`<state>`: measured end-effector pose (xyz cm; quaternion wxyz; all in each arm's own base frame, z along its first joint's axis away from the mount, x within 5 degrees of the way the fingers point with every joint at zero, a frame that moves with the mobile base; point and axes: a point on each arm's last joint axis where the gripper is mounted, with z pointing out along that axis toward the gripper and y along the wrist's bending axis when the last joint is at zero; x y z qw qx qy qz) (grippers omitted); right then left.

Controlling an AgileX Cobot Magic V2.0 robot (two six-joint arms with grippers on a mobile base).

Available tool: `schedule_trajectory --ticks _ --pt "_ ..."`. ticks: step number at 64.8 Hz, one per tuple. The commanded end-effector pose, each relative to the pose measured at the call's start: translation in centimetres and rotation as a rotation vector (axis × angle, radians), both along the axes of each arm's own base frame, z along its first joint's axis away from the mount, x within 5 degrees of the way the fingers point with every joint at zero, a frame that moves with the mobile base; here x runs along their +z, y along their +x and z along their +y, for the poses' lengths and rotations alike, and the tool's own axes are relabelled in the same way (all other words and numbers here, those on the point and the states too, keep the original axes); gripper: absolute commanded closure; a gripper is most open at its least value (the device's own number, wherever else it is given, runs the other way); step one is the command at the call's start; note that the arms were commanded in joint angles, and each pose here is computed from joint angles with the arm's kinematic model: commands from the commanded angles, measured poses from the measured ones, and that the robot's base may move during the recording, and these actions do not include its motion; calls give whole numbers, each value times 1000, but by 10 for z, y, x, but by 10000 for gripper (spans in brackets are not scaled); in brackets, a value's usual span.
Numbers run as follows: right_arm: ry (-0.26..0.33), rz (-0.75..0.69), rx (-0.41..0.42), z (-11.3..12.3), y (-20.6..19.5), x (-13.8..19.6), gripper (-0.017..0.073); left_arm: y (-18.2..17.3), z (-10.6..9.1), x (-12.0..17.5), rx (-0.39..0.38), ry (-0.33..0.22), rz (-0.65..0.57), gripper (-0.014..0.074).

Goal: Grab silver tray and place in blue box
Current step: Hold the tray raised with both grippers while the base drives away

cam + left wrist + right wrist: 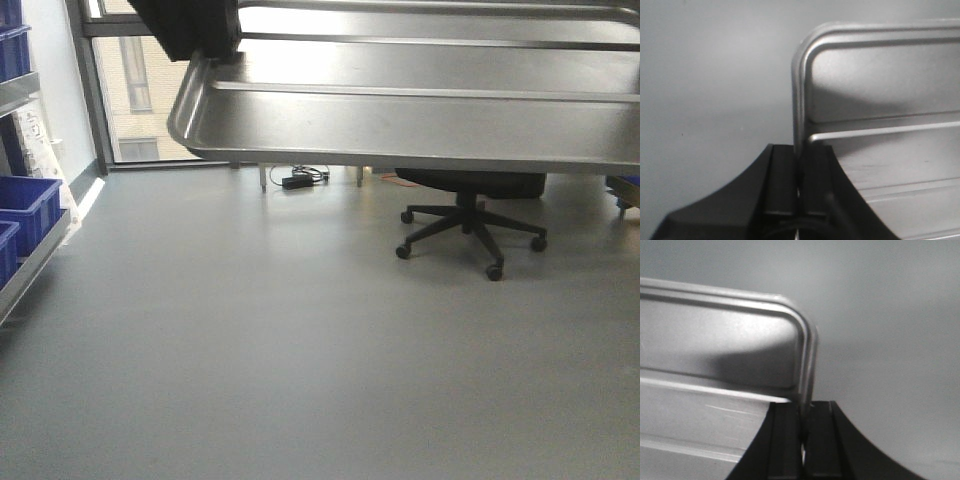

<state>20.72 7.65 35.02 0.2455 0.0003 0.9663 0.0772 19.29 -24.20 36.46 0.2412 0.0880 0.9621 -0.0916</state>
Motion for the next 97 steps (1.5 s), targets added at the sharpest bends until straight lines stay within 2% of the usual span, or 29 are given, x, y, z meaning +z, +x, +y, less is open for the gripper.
schedule_trajectory --ticks 1,97 --pt "-31 -84 6 -6 -2 16 502 -3 11 22 0 -11 -79 698" --pt "-33 -77 6 -6 -3 16 502 -3 11 22 0 -13 -78 698"
